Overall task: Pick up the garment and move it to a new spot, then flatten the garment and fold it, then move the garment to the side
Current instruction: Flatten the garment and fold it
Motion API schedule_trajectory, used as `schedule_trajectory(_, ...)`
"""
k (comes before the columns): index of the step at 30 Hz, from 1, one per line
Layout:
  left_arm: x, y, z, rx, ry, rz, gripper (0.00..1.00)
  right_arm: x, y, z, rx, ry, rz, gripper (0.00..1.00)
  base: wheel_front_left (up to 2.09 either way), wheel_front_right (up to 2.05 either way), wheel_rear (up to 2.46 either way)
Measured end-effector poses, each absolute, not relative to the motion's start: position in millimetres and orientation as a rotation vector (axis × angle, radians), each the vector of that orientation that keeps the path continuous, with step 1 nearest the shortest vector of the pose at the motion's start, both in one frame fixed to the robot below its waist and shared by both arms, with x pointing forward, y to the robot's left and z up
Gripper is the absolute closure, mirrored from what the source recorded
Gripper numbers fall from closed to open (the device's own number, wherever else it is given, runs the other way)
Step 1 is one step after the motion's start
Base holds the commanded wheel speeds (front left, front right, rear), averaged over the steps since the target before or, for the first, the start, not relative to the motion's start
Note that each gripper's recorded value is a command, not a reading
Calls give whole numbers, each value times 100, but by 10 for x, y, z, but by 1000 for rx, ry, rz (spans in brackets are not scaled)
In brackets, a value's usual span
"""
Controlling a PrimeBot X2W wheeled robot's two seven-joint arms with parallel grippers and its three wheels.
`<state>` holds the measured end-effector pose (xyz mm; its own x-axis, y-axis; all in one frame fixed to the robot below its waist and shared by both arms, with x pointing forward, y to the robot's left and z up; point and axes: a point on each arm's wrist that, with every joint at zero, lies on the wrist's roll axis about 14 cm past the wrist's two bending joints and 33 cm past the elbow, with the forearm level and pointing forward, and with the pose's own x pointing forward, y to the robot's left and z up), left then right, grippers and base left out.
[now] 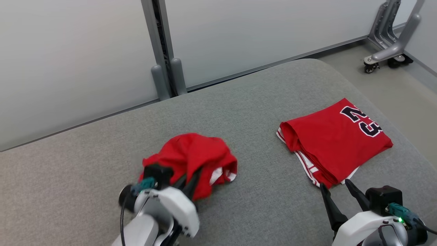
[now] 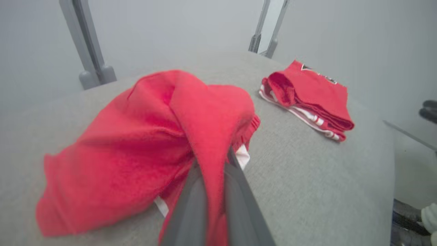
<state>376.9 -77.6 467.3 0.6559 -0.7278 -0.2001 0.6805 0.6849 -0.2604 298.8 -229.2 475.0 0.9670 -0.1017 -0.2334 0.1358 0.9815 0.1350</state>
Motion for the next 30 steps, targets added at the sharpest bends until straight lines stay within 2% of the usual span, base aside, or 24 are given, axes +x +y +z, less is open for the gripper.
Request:
schedule_trajectory(4,3828,-1050,5498,-288,71,-896,100,3033,-2205,4778,146,220,-90,0,0,0,0)
schedule_trajectory(8,3770,-1057,6252,-523,-95,-935,100,3071,-2118,4808,143,210,-59,0,0,0,0)
schedule_trajectory(10,3795,-991,6217,-564,-38,-885,100,3089,-2072,4818,144,207,-43,0,0,0,0)
schedule_trajectory(15,3829,-629,5457,-571,211,-654,100,3109,-1981,4791,151,215,-14,0,0,0,0)
schedule_trajectory(16,3809,-484,5182,-555,292,-583,87,3114,-1965,4786,152,216,-9,0,0,0,0)
schedule_trajectory(17,3758,-329,4890,-524,376,-519,27,3125,-1952,4786,151,216,-4,0,0,0,0)
schedule_trajectory(18,3695,-163,4632,-495,444,-456,0,3135,-1936,4787,149,216,2,0,0,0,0)
schedule_trajectory(22,3612,333,4205,-450,523,-277,0,3177,-1867,4803,147,213,25,0,0,0,0)
schedule_trajectory(26,3642,644,4182,-405,477,-188,0,3219,-1819,4815,143,211,44,0,0,0,0)
schedule_trajectory(30,3706,744,4394,-310,369,-229,0,3246,-1743,4805,143,216,68,0,0,0,0)
